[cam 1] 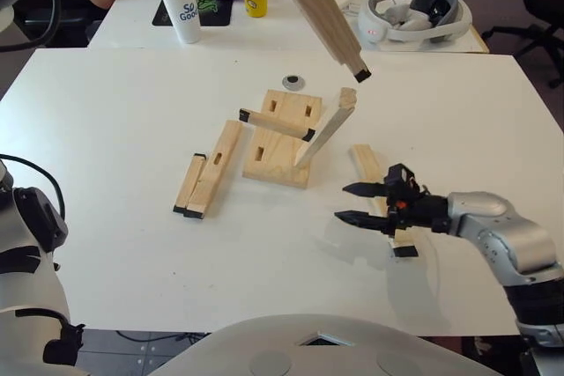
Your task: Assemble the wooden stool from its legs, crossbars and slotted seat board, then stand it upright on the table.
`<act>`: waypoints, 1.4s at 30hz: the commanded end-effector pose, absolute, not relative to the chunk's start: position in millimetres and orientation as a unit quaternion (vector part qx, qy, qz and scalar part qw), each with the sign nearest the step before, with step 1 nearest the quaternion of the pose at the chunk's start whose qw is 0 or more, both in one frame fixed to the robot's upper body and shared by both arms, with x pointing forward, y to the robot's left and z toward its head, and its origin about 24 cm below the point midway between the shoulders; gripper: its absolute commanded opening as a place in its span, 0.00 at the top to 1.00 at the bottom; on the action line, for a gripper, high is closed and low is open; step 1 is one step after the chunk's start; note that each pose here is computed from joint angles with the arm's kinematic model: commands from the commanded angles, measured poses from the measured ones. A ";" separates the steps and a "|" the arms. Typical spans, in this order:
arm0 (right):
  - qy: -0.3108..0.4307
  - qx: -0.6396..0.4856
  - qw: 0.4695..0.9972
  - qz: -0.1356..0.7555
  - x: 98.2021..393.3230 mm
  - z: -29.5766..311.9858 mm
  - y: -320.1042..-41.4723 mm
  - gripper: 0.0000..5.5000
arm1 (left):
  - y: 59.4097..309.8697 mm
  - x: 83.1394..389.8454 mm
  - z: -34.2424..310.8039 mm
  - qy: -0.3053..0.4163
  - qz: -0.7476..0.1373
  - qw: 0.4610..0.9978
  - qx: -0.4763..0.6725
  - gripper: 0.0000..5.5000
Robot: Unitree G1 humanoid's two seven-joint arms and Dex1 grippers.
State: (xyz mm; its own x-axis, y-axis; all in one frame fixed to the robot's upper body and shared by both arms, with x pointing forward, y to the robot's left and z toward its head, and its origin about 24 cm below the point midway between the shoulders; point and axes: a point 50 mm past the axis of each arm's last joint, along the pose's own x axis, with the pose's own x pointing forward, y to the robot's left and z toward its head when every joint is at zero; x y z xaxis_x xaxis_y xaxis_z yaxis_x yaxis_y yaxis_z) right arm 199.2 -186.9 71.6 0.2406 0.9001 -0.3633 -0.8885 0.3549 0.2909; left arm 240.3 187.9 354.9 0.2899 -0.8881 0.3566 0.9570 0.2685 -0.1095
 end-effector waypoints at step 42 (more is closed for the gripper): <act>0.190 -0.140 0.924 0.302 260.4 38.6 -158.8 1.00 | 224.8 271.0 202.7 -0.042 -0.360 0.932 -0.004 0.63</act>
